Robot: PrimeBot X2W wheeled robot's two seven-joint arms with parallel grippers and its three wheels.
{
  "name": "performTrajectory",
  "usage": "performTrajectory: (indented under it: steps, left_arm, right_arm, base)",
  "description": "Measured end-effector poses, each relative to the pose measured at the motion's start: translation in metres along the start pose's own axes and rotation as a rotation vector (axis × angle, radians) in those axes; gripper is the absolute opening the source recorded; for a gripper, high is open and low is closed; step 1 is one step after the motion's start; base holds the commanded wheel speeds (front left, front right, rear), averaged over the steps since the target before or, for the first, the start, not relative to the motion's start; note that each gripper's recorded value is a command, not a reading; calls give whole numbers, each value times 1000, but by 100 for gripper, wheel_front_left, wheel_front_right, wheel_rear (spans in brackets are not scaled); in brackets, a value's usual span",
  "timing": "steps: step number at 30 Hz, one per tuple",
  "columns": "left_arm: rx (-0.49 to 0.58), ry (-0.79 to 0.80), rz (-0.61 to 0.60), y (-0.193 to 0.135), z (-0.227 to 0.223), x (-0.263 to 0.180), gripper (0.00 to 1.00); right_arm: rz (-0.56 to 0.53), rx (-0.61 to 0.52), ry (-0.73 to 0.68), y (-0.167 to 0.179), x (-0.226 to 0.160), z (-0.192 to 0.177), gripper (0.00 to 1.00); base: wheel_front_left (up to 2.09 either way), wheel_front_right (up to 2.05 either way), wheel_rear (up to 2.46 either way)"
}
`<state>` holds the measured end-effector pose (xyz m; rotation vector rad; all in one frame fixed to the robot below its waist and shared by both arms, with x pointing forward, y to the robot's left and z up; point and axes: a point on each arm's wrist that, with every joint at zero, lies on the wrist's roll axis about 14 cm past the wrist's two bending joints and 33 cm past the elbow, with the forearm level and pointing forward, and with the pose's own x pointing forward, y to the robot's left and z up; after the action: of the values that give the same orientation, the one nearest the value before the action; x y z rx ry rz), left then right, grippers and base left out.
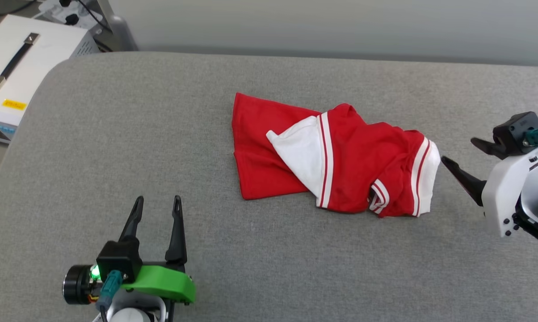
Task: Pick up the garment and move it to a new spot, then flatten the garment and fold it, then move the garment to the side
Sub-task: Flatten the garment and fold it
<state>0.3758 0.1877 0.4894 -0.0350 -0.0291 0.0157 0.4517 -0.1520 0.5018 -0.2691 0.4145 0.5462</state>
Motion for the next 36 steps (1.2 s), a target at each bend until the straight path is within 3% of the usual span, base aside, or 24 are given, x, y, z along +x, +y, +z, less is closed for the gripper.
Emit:
performTrajectory:
  steps: [9,17,18,24,27,36]
  left_arm:
    - [5,9,-7,-2,-7,22,100]
    - [2,53,9,0,-24,33,100]
    - [3,55,13,1,-25,33,100]
    - [4,50,24,4,-21,28,100]
    - [-1,48,22,3,-19,20,100]
    - [-16,15,-29,-16,-7,15,100]
  right_arm:
    - [107,89,410,9,25,-77,100]
    - [169,160,532,31,58,-128,100]
    - [170,158,518,31,59,-127,2]
    - [158,173,341,34,60,-106,0]
    - [128,236,269,29,43,-102,0]
    - [-85,319,188,-40,-35,-104,0]
  base:
    - [0,0,0]
    - [0,0,0]
    - [0,0,0]
    - [0,0,0]
    - [0,0,0]
    - [0,0,0]
